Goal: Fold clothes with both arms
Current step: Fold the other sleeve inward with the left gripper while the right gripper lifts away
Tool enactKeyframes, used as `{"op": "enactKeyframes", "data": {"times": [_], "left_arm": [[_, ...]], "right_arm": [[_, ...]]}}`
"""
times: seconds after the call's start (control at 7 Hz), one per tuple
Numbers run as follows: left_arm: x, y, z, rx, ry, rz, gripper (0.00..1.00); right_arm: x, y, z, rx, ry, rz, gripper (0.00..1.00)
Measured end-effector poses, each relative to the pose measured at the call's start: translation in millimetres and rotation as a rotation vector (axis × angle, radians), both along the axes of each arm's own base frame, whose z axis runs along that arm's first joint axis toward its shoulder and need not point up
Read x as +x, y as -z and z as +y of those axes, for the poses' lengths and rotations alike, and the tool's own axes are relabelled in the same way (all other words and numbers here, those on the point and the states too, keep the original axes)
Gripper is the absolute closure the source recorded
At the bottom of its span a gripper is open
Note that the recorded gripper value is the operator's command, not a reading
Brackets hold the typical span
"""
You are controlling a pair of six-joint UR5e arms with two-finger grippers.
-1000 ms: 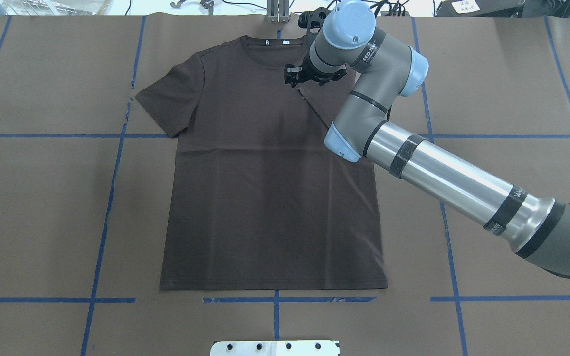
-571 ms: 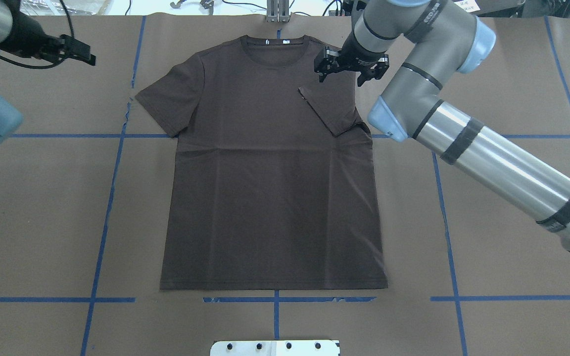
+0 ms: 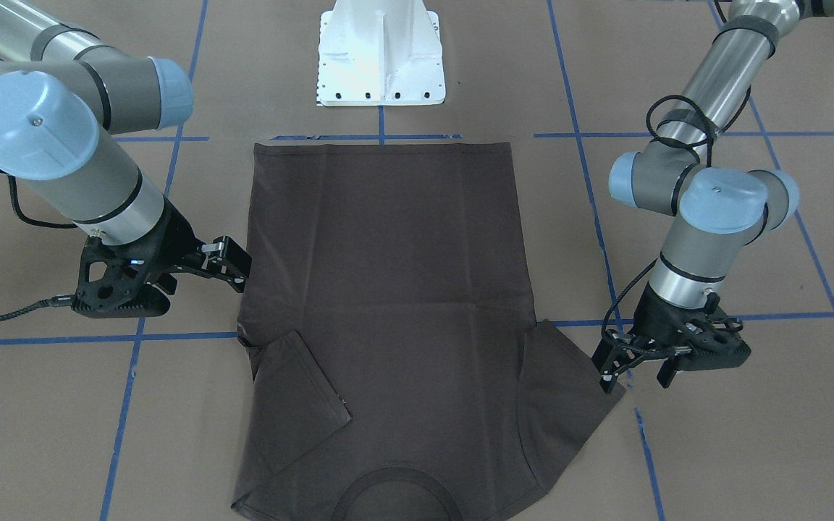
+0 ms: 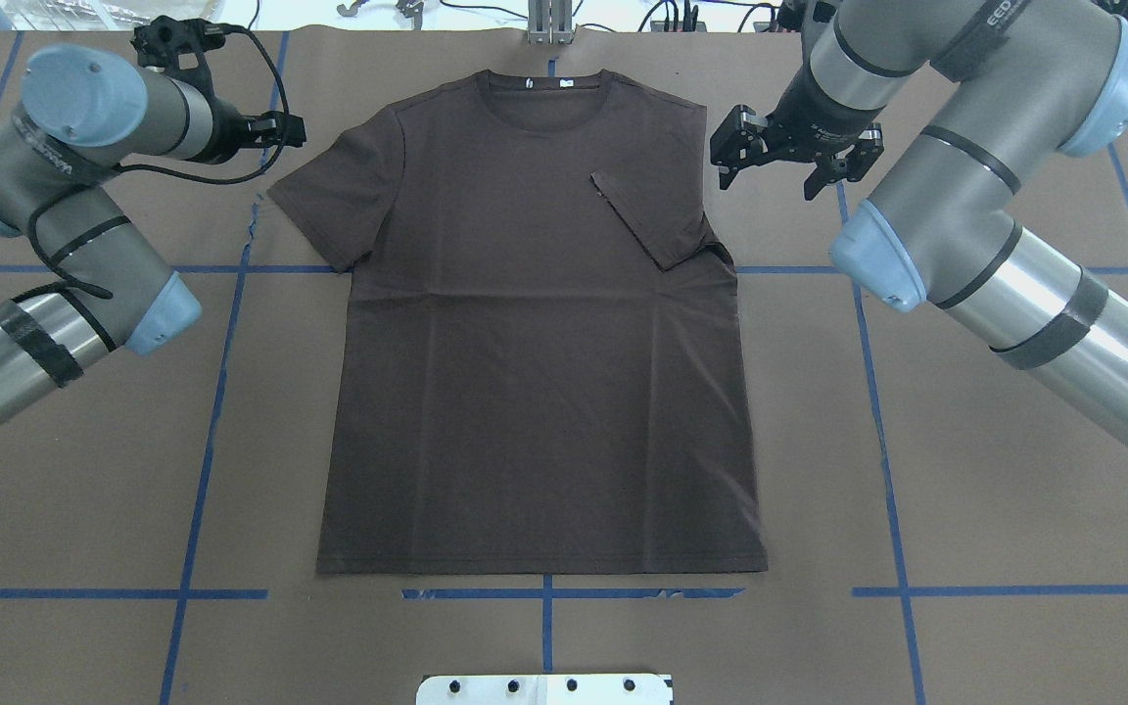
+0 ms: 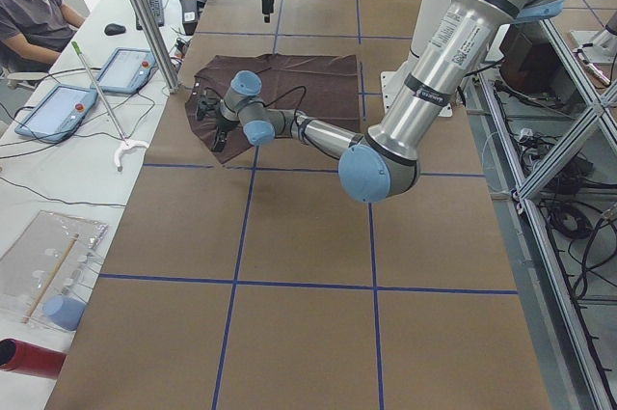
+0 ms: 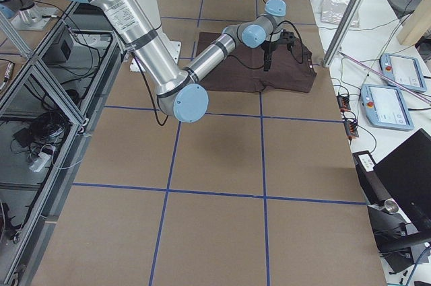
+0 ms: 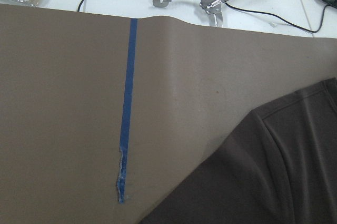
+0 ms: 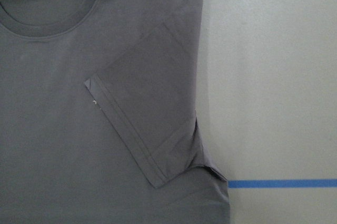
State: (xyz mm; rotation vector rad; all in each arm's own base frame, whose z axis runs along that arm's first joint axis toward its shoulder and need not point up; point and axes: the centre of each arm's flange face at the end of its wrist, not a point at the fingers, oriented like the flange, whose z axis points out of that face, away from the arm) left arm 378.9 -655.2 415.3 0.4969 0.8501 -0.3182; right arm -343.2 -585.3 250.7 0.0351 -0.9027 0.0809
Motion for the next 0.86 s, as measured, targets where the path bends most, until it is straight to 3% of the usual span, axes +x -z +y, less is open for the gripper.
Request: {"op": "enactKeyframes", "data": {"times": [0.43, 0.86], "left_arm": [[44.1, -30.8, 4.7, -0.017, 0.019, -0.037, 0.02], [54.4, -34.0, 10.5, -0.021, 0.006, -0.041, 0.11]], "right_arm": [[4.6, -0.5, 7.2, 0.000, 0.007, -0.006, 0.00], [3.2, 0.5, 7.7, 0.003, 0.007, -0.005, 0.00]]}}
